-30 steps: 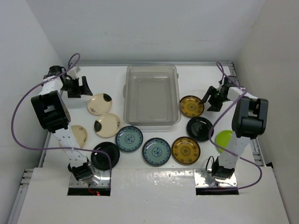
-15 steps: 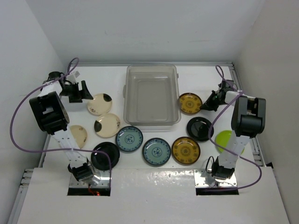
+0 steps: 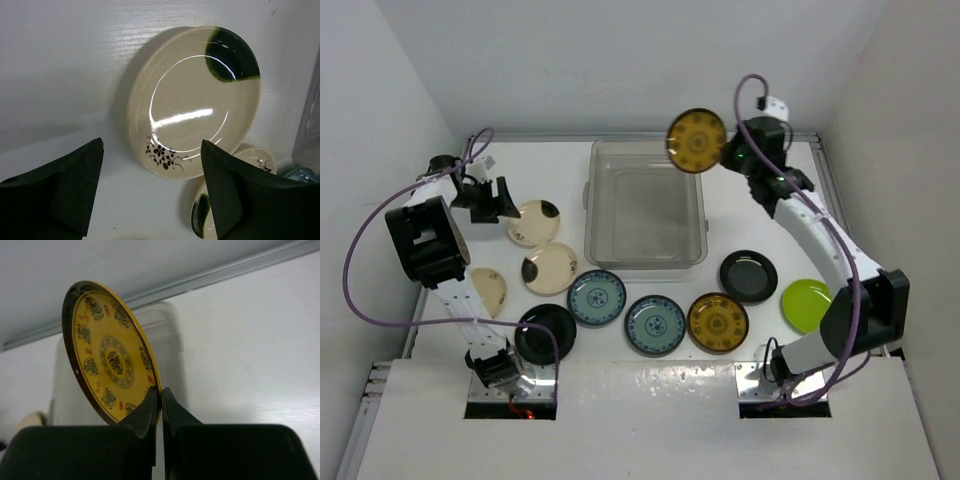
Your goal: Place the plates into the plastic bin on the countertop
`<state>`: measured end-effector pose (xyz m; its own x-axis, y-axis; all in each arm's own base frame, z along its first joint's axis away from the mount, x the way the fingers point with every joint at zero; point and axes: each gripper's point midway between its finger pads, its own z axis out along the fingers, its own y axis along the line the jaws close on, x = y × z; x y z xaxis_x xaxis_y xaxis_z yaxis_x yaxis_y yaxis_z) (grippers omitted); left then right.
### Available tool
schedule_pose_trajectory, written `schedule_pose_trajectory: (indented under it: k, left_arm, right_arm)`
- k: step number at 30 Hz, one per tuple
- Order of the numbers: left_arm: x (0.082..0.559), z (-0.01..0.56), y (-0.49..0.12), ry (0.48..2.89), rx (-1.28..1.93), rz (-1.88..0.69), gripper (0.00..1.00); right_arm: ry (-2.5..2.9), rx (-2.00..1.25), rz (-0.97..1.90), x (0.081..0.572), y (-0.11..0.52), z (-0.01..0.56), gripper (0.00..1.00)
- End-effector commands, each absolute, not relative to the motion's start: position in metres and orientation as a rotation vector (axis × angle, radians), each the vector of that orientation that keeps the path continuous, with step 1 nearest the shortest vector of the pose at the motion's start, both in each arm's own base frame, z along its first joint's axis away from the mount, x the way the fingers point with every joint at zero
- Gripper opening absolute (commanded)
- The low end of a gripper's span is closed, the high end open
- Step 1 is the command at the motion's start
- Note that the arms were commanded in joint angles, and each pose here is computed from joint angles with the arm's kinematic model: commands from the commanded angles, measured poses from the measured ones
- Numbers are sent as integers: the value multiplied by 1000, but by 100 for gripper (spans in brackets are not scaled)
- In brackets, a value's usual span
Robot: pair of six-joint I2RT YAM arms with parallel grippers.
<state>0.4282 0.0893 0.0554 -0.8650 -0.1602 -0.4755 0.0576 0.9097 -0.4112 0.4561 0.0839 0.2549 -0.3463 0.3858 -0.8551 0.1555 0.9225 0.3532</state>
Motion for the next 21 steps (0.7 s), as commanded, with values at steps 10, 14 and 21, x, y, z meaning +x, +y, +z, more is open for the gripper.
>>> schedule_pose_trajectory:
  k: [10,14,21]
  left_arm:
    - [437,24,76,2618,-82,-587,76]
    - [433,7,76,2658,-127,-598,73]
    - [430,-15,74,2721,-188,-647,45]
  right_arm:
    - [2360,161,469,454,225,110,0]
    - [2461,78,554,454,245,82,0]
    - [2505,11,589,450,251,81,70]
